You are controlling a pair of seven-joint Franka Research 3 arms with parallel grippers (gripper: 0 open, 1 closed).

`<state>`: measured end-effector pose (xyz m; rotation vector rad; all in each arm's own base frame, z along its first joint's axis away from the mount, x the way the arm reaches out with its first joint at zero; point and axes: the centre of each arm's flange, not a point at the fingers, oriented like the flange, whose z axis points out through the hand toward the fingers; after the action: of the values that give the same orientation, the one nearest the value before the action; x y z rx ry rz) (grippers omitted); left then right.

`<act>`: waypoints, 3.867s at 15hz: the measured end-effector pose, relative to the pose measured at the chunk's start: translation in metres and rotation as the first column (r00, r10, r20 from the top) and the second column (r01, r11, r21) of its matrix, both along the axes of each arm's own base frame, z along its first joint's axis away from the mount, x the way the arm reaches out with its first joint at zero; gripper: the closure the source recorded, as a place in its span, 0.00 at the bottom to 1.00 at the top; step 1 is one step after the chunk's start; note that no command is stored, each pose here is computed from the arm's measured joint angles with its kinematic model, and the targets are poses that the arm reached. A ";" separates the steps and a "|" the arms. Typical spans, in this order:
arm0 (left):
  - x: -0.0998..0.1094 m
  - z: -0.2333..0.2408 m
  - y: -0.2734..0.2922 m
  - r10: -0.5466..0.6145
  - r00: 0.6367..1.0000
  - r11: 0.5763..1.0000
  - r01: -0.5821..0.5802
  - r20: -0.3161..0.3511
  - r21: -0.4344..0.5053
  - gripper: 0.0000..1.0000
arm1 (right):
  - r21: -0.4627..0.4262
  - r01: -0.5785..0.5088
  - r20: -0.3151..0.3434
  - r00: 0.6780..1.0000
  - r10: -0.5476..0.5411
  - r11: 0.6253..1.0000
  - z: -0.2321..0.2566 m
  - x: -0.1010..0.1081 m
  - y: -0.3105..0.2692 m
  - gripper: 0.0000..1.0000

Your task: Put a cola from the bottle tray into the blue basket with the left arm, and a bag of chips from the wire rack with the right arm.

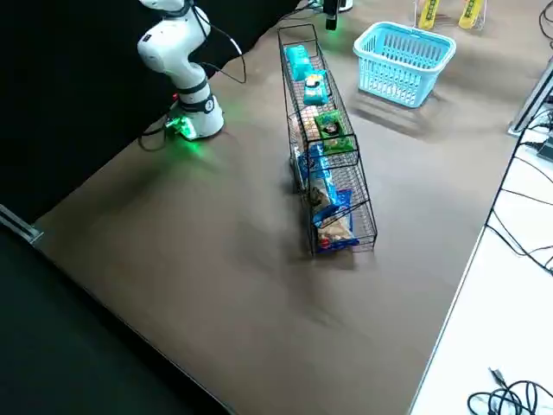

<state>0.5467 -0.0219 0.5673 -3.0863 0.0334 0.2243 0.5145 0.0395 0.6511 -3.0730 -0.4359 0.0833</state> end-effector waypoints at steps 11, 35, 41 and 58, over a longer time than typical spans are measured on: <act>-0.004 -0.104 0.070 -0.161 0.987 0.986 0.161 0.015 -0.039 0.00 | 0.000 -0.012 -0.002 1.000 0.012 1.000 -0.001 -0.001 0.007 0.00; -0.050 -0.103 0.128 -0.243 0.970 0.970 0.243 -0.017 -0.012 0.29 | 0.002 0.034 0.021 0.999 -0.034 0.999 0.004 0.003 -0.013 0.00; -0.056 -0.094 0.135 -0.234 0.972 0.972 0.234 -0.010 0.010 0.43 | 0.002 0.049 0.027 0.998 -0.049 0.999 0.004 0.004 -0.020 0.00; -0.065 -0.092 0.137 -0.235 0.972 0.971 0.236 -0.021 0.029 0.68 | -0.004 0.049 -0.039 0.998 -0.049 0.999 -0.054 0.029 -0.020 0.00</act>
<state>0.4816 0.1148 0.4754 -3.0118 0.3901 0.2378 0.5433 0.0200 0.5967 -3.0773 -0.3588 0.1421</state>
